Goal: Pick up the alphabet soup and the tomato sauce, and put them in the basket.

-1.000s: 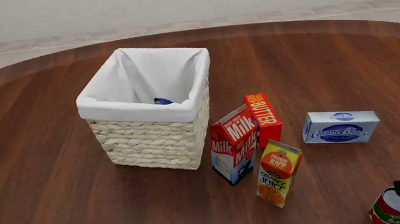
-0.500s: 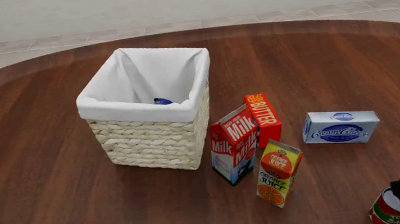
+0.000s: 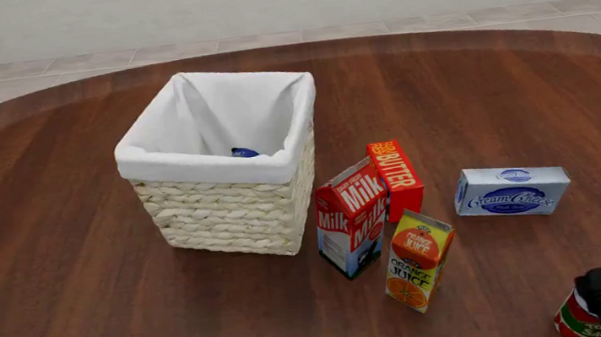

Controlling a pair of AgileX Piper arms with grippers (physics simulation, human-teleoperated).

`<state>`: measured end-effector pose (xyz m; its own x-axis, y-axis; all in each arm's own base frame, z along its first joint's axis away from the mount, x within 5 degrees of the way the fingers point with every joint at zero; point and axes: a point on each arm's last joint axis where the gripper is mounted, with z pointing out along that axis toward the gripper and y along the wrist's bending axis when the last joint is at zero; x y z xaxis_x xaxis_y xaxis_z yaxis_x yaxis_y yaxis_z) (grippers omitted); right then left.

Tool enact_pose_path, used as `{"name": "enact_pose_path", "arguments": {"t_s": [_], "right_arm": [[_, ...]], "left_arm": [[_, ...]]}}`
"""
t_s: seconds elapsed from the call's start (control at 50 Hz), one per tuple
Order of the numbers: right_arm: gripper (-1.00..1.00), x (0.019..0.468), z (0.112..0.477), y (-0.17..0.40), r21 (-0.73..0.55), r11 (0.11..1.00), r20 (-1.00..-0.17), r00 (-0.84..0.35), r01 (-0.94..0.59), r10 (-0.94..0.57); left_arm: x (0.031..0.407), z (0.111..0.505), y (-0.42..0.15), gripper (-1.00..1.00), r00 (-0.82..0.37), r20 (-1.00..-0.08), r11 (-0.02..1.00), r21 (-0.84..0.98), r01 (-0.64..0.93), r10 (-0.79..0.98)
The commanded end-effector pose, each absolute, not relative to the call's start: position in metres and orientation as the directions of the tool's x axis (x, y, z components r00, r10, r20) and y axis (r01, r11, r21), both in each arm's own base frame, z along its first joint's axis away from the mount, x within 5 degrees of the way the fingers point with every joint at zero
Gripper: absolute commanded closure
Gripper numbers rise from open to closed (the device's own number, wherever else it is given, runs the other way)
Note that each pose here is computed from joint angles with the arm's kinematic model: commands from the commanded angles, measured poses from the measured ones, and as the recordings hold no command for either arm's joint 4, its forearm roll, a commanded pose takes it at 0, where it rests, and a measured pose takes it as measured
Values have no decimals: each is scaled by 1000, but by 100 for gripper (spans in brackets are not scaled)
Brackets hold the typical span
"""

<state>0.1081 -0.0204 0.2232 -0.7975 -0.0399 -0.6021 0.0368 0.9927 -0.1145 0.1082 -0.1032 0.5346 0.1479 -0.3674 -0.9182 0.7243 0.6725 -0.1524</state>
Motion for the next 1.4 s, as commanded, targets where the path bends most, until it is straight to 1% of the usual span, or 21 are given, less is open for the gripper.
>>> {"name": "enact_pose_path", "arguments": {"t_s": [0.02, 1.4], "right_arm": [[-100, 112, 212, -22, -114, 993, -594, -803, 40, -36], [-100, 116, 166, -24, -92, 994, -540, -842, 61, 1]], "left_arm": [[108, 535, -103, -100, 148, -918, 672, -152, 724, -367], [108, 535, -103, -100, 148, -918, 672, -152, 724, -367]]}}
